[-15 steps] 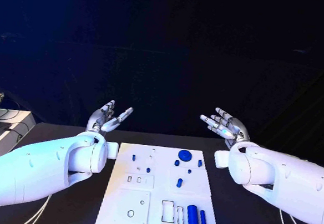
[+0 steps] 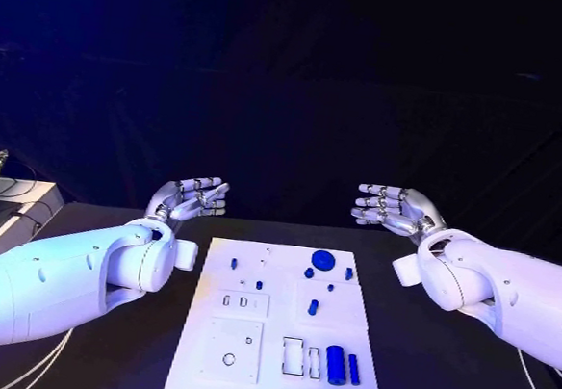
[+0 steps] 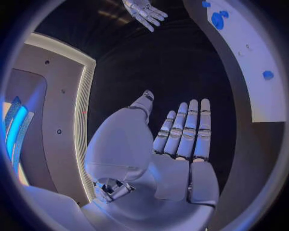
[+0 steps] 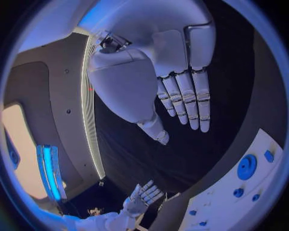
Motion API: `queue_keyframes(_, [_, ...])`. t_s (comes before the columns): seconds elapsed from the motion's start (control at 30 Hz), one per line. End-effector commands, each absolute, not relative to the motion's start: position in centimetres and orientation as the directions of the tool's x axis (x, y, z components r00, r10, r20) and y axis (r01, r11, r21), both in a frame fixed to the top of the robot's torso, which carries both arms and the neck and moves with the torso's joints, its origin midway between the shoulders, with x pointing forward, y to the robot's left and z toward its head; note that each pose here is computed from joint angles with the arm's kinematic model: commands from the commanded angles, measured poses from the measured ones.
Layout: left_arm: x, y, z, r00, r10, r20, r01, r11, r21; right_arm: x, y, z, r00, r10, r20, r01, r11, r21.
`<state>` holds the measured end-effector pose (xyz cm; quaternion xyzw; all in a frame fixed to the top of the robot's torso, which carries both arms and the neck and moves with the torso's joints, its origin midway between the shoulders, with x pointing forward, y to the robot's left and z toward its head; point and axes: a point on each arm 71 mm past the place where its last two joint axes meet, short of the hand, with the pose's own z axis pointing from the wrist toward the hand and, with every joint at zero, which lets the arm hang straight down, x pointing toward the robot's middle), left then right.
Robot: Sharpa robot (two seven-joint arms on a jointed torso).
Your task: Assemble the parts on the task board
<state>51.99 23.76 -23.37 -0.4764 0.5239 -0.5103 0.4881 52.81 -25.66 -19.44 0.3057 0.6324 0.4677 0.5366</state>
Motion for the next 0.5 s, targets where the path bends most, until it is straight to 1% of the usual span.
queue_keyframes(0.03, [51.1, 22.4, -23.5, -0.26, -0.964, -0.055, -0.003, 0.058, -0.998, 52.2, -24.2, -19.2, -0.273, 0.688, -0.672, -0.315, 0.596, 0.738])
queue_keyframes(0.1, [50.7, 22.3, -23.6, -0.296, -0.953, -0.059, -0.004, 0.063, -0.998, 52.1, -24.1, -19.2, -0.249, 0.629, -0.736, -0.349, 0.651, 0.674])
queue_keyframes(0.27, [49.8, 22.0, -23.2, -0.344, -0.937, -0.054, 0.002, 0.057, -0.998, 51.9, -23.4, -19.5, -0.21, 0.504, -0.838, -0.397, 0.739, 0.544])
queue_keyframes(0.5, [48.7, 21.7, -22.3, -0.366, -0.929, -0.047, 0.011, 0.047, -0.999, 51.7, -21.7, -20.5, -0.167, 0.353, -0.921, -0.431, 0.813, 0.39])
